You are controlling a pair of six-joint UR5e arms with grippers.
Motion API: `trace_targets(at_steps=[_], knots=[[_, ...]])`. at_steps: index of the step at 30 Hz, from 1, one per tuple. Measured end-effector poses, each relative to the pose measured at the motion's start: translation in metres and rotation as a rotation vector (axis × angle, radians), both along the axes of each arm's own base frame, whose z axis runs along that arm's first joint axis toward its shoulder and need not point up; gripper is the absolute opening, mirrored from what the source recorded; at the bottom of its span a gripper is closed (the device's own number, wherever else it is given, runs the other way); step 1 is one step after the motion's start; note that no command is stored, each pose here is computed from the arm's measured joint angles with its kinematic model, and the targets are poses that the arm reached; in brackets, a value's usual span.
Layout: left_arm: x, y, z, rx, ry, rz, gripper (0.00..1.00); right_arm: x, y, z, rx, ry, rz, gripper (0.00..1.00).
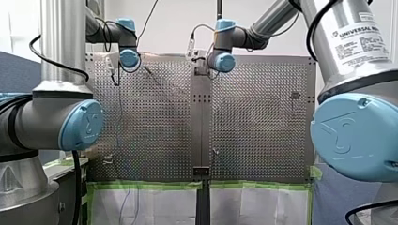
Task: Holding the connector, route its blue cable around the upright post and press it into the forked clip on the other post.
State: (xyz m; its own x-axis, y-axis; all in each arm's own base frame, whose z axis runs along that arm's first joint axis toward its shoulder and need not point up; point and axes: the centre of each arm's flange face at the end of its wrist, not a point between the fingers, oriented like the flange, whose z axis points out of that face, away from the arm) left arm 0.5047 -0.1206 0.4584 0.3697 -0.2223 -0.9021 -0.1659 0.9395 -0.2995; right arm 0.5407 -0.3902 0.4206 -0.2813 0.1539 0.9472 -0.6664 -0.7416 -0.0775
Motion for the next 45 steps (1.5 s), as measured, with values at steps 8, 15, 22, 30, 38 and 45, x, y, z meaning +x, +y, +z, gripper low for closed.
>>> trace_targets(at_steps=[8,15,22,30,38,45], knots=[[0.010,0.007,0.001,0.000,0.000,0.002,0.00,0.011,-0.010,-0.010,0.006,0.003,0.002,0.00],[0.021,0.011,-0.014,0.004,0.031,-0.004,0.00,0.013,-0.013,-0.014,0.011,0.005,-0.001,0.00],[0.028,0.017,-0.018,-0.005,0.027,-0.018,0.00,0.013,-0.015,-0.015,0.008,0.001,-0.004,0.00],[0.046,0.018,-0.031,-0.031,0.037,-0.063,0.00,0.013,-0.017,-0.016,0.005,-0.001,-0.007,0.00],[0.056,0.021,-0.025,-0.084,0.011,-0.097,0.00,0.015,-0.020,-0.022,0.007,-0.005,-0.018,0.00],[0.062,0.017,-0.046,-0.085,0.065,-0.108,0.00,0.018,-0.025,-0.036,0.023,-0.001,-0.045,0.00]])
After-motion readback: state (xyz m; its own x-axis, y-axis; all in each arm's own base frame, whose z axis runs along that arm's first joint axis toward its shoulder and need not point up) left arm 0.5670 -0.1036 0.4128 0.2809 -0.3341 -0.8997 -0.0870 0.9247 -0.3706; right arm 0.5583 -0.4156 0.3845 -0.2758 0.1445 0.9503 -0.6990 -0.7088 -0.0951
